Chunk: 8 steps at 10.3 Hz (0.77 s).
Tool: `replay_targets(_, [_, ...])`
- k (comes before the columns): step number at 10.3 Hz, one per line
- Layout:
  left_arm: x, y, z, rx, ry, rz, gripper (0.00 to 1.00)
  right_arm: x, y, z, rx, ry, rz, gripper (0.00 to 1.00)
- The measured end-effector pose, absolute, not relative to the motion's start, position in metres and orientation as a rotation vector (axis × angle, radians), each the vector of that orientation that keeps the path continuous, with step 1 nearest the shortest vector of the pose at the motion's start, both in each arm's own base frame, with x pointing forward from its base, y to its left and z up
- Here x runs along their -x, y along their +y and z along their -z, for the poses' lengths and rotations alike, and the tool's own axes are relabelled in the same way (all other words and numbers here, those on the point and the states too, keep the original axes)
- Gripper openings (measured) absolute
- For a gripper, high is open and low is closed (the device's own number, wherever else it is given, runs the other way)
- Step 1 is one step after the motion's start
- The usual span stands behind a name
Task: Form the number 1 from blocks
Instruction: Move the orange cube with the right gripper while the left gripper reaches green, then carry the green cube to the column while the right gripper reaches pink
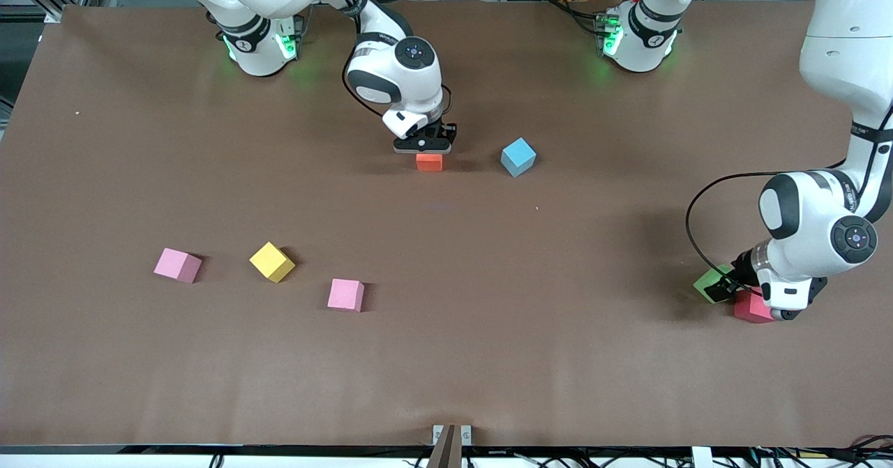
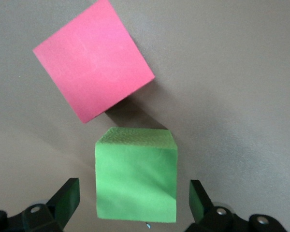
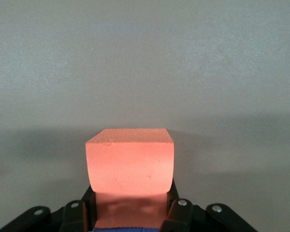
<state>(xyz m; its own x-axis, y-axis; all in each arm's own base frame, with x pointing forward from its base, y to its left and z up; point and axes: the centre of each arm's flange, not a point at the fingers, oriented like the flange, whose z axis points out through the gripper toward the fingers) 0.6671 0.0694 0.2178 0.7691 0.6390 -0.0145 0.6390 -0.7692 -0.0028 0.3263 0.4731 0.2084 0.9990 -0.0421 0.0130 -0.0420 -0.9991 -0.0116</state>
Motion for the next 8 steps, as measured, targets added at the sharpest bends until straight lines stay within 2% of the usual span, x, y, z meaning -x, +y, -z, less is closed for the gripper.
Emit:
replay_targets(3, [-0.668, 0.070, -0.210, -2.947, 1.066, 0.009, 1.00, -0.332, 0.471, -0.212, 3.135, 0.084, 0.032, 0.93])
replay_targets(4, [-0.668, 0.069, -0.207, -2.947, 1.063, 0.004, 1.00, -0.341, 0.469, -0.221, 3.125, 0.107, 0.060, 1.00])
replay_targets(6, [-0.669, 0.066, -0.206, -2.949, 1.051, -0.009, 1.00, -0.373, 0.455, -0.244, 3.132, 0.193, 0.122, 1.00])
replay_targets(7, [-0.670, 0.064, -0.206, -2.955, 1.035, -0.015, 0.89, -0.396, 0.446, -0.257, 3.149, 0.257, 0.148, 1.00])
replay_targets(8, [-0.671, 0.062, -0.207, -2.966, 1.012, -0.021, 0.71, -0.422, 0.435, -0.271, 3.169, 0.315, 0.169, 1.00])
